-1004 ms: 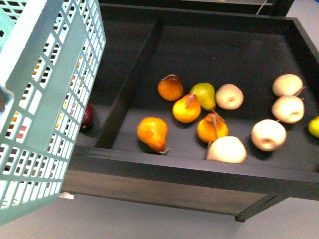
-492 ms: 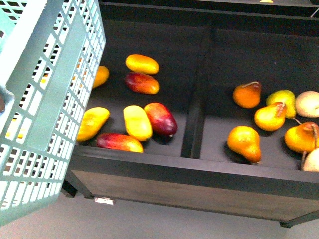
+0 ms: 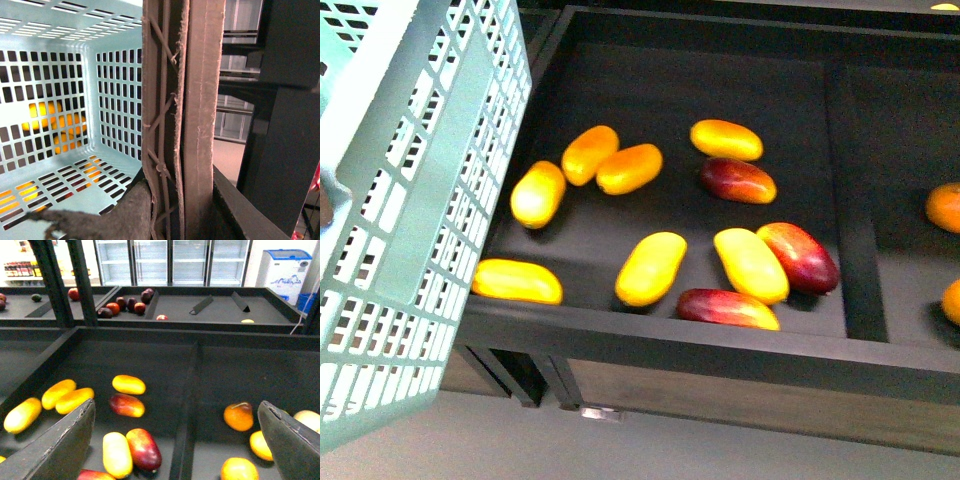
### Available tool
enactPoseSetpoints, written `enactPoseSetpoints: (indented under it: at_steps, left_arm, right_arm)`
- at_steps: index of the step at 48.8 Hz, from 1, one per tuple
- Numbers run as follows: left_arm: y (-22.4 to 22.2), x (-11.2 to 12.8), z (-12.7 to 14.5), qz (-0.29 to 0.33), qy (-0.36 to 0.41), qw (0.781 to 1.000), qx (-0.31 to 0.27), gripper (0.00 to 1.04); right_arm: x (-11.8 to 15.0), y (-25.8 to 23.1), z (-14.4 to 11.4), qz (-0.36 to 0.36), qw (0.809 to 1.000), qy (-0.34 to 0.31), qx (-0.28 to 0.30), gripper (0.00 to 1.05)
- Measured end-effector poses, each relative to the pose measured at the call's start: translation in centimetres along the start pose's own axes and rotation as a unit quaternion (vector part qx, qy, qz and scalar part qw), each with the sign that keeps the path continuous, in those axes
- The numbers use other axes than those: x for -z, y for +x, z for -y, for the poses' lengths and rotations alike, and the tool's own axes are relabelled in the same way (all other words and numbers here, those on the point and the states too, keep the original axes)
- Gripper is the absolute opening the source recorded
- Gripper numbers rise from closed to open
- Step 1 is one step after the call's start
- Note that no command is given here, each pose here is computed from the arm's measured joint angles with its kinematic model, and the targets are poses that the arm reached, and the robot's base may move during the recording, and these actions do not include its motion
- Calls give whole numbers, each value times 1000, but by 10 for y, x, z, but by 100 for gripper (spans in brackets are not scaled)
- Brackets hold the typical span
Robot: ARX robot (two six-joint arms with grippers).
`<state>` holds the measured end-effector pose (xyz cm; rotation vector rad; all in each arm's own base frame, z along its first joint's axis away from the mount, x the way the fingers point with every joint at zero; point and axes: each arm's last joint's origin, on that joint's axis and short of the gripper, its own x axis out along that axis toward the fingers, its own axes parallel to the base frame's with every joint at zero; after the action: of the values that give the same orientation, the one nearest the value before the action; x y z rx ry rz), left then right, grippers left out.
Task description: Pick mango and avocado into basket
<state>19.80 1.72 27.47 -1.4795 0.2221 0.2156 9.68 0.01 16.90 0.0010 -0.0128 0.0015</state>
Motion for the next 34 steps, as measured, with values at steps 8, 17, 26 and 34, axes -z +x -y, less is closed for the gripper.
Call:
enactPoseSetpoints:
  at_steps: [8,17,26,34]
  left_arm:
    - [0,0,0,1,0,1000,0,21]
    - [0,0,0,-2,0,1000,0,21]
    - [0,0,0,0,0,1000,0,21]
    - [0,0,0,0,0,1000,0,21]
  right_arm:
    - [0,0,0,0,1000,0,0,96]
    - [0,0,0,0,1000,0,1,96]
    - [0,0,0,0,1000,0,1,96]
    - [0,0,0,0,1000,0,1,96]
